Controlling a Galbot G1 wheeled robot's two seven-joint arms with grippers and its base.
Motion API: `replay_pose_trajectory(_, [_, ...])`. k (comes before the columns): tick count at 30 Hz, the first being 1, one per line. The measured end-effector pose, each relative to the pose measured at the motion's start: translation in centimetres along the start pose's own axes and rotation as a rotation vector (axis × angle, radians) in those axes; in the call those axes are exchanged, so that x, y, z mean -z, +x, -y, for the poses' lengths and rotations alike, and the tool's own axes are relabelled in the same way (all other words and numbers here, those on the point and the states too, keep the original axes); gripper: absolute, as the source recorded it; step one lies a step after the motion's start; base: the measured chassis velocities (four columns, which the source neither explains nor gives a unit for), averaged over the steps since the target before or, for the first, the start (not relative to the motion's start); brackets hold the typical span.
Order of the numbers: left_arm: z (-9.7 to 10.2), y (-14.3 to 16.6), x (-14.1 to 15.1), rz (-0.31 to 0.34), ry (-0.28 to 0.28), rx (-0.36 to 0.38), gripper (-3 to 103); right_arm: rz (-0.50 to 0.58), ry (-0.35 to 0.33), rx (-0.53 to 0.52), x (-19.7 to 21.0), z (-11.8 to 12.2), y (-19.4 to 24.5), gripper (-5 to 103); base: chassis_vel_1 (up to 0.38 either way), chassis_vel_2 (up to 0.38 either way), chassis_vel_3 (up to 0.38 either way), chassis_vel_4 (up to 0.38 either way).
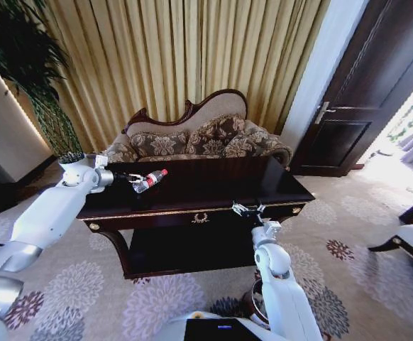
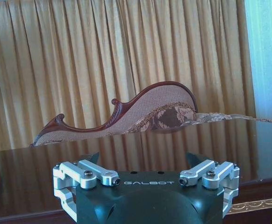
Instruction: Move to the front of the table and place the trash on the table into the trash bin.
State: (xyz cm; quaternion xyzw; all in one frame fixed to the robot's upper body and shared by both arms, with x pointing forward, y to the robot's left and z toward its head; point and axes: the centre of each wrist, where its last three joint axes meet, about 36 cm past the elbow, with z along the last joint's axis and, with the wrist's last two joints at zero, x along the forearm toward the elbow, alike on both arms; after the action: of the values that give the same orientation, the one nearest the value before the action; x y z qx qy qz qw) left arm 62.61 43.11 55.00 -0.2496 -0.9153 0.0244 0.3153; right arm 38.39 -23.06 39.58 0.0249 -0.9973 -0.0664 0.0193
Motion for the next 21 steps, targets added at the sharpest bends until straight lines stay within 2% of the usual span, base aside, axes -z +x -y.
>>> replay_pose_trajectory(21, [-0.12, -0.75, -0.48, -0.014, -0.004, -0.01, 100, 0.01, -0.001, -0.007, -0.4, 0.0, -0.11, 100, 0.0, 0.0, 0.0, 0.0])
